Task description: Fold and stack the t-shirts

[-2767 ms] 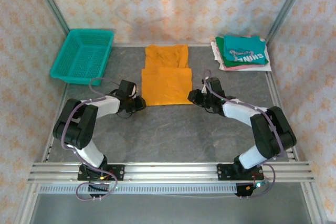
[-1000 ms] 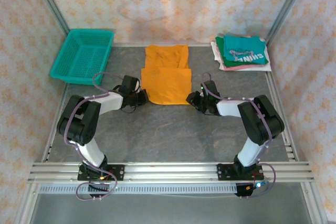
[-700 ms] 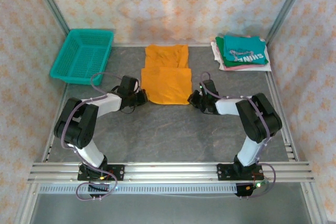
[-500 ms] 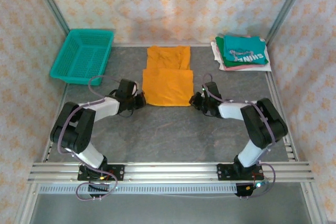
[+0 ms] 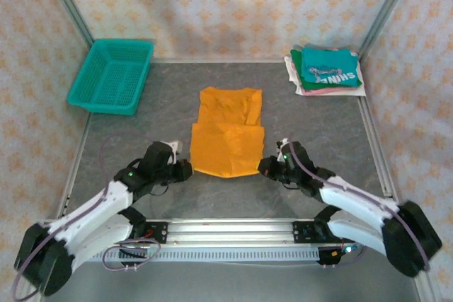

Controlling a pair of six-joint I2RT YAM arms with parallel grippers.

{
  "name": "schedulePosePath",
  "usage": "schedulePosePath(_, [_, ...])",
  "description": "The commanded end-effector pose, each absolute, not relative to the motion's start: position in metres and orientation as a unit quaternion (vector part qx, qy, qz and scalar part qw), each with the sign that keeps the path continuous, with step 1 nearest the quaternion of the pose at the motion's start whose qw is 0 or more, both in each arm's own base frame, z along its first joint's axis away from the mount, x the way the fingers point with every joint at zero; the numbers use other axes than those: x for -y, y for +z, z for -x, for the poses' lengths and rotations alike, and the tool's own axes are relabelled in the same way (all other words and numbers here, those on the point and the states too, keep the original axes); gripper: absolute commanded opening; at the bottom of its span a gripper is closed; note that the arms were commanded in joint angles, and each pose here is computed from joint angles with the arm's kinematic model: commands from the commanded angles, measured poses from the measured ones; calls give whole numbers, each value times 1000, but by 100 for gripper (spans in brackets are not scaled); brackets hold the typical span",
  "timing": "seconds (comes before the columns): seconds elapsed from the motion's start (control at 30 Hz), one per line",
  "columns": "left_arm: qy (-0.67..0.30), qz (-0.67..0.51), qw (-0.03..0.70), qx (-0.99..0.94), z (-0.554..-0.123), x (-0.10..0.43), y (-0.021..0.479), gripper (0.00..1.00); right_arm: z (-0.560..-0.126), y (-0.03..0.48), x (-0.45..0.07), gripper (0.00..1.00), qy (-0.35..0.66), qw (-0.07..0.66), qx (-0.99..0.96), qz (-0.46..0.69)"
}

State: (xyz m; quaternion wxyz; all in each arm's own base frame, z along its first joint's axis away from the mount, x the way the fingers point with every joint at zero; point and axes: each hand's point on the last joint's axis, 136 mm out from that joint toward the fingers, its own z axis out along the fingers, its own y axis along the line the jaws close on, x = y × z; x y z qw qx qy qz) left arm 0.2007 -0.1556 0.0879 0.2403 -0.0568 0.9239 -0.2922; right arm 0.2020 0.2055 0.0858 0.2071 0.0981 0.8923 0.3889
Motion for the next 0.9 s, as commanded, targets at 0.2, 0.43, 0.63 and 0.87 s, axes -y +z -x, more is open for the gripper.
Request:
schedulePosePath(0.2, [-258, 79, 253, -929, -193, 138, 139, 0, -206, 140, -160, 0, 312, 286, -893, -151])
schedulePosePath(0.43, [-256, 28, 280, -925, -252, 165, 188, 0, -253, 168, -163, 0, 292, 309, -893, -146])
schedulePosePath(0.63, [-261, -30, 222, -939, -220, 198, 140, 18, -253, 145, -158, 0, 287, 305, -894, -161])
schedulePosePath(0.87, [-160, -214, 240, -933, -180, 240, 100, 48, -257, 120, -140, 0, 262, 295, -896, -204])
